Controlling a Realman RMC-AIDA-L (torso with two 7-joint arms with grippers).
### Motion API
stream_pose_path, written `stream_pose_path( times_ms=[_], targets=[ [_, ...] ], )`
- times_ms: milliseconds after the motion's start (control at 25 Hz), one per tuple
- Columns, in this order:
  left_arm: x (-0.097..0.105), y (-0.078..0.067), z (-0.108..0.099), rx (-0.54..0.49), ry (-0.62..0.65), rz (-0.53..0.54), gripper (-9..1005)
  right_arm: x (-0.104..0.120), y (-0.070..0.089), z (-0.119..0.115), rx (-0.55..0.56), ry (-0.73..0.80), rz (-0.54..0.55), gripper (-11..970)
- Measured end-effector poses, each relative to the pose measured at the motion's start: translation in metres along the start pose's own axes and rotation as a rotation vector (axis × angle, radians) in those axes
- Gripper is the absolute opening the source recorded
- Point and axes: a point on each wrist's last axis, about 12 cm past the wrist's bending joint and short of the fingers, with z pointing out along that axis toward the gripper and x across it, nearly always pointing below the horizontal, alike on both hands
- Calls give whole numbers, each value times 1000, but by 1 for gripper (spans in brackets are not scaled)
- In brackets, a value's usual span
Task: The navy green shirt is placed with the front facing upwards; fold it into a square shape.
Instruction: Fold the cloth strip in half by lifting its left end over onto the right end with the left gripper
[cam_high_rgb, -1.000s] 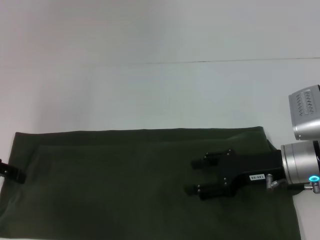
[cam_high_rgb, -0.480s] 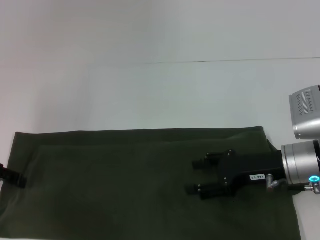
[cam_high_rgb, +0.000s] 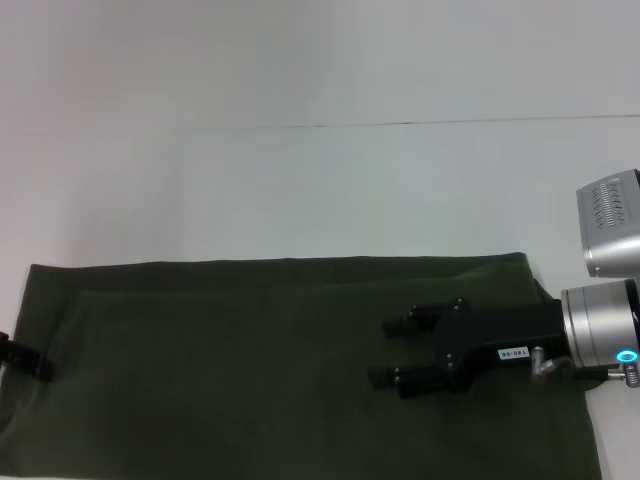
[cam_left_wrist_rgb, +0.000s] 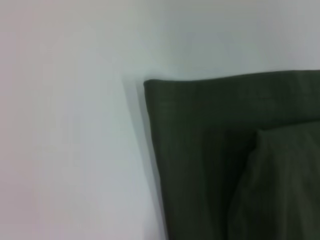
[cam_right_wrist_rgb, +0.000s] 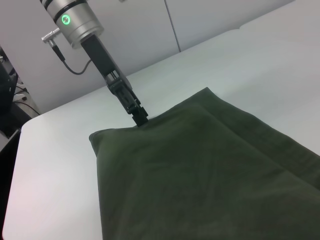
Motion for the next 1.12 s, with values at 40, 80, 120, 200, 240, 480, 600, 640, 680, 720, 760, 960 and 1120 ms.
stream_pose_path(
  times_ms=[40, 80, 120, 200, 240, 480, 600, 640, 680, 720, 760, 960, 1120],
  targets=[
    [0, 0, 0, 2, 1, -1, 830, 0, 0, 0, 0, 0, -1, 821],
    [0, 0, 1, 2, 1, -2, 830, -1, 0, 0, -1, 0, -2, 821],
    [0, 0, 1, 2, 0, -3, 829, -1, 0, 0, -1, 0, -2, 821],
    [0, 0, 2, 1, 0, -4, 829, -1, 0, 0, -1, 0, -3, 820],
    [1, 0, 3, 2, 1, -4, 829, -1, 0, 0, -1, 0, -3, 820],
    [0, 0, 4, 2, -1, -6, 829, -1, 0, 1, -2, 1, -3, 820],
    [0, 0, 4, -1, -3, -7, 829, -1, 0, 1, -1, 1, -3, 821],
    [0, 0, 4, -1, -3, -8, 829, -1, 0, 1, 0, 2, -3, 821],
    [0, 1, 4, -2, -3, -9, 829, -1, 0, 1, 0, 2, -4, 821],
    [0, 1, 4, -2, -3, -9, 828, -1, -1, 1, 0, 2, -4, 821],
    [0, 0, 4, 2, -2, -11, 828, -1, 0, 1, 0, 4, -5, 821],
    [0, -2, 7, 24, 8, -12, 828, -1, 0, 1, -3, 12, -8, 821],
    [-1, -4, 8, 40, 12, -12, 828, -2, -1, 1, -2, 16, -5, 820]
  ],
)
